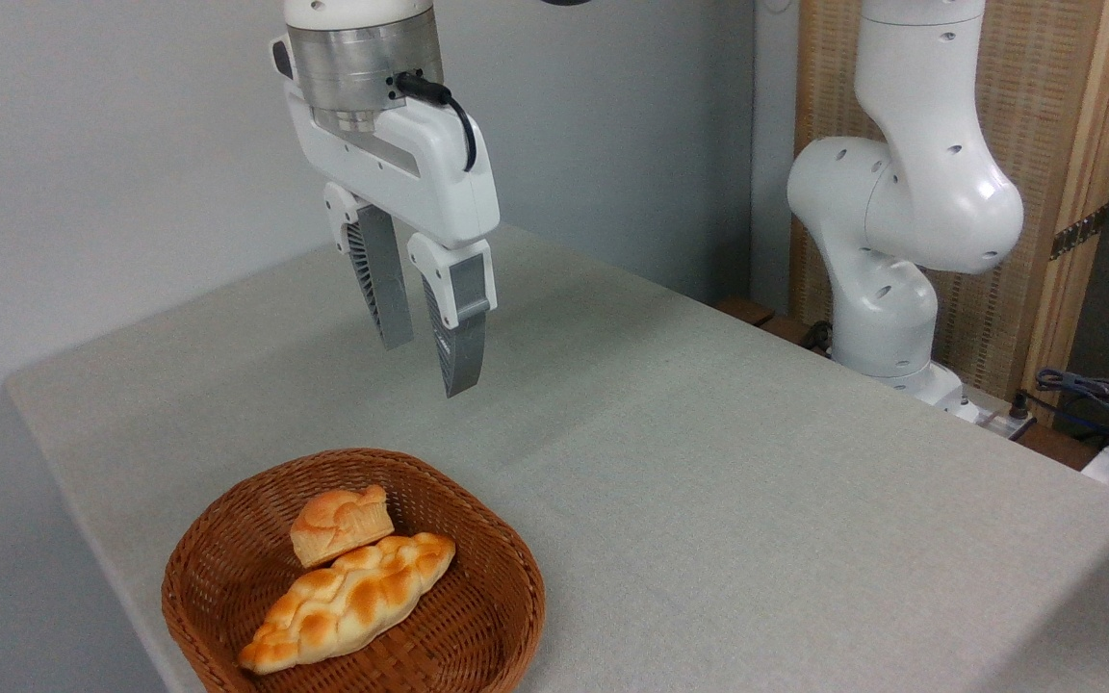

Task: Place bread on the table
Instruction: 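Lower the open gripper into the basket onto the small round bun, then close the gripper on the round bun and lift it from the basket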

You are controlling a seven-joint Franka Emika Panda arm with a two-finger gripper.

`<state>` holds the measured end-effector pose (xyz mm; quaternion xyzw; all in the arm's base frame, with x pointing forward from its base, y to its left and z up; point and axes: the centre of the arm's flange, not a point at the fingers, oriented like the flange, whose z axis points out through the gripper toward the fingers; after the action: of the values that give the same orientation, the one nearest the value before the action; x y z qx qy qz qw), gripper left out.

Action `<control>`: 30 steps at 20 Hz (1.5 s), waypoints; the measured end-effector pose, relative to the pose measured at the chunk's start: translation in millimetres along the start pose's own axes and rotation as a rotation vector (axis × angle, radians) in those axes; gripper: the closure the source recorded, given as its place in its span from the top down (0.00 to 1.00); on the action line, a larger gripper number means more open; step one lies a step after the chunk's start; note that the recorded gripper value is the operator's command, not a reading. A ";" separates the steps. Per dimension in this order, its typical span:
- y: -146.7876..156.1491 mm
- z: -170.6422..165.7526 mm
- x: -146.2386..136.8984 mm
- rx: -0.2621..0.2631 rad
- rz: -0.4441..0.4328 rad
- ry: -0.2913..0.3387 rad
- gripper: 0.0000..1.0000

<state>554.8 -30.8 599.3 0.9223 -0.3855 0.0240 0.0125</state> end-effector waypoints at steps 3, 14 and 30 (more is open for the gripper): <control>-3.0 1.9 -1.6 -0.006 -0.007 0.001 1.00; -25.2 66.5 32.5 -0.029 -0.028 0.012 1.00; -14.1 155.0 102.1 -0.016 0.048 0.071 0.28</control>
<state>641.8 -99.8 450.0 0.9112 -0.4070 0.0536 0.0330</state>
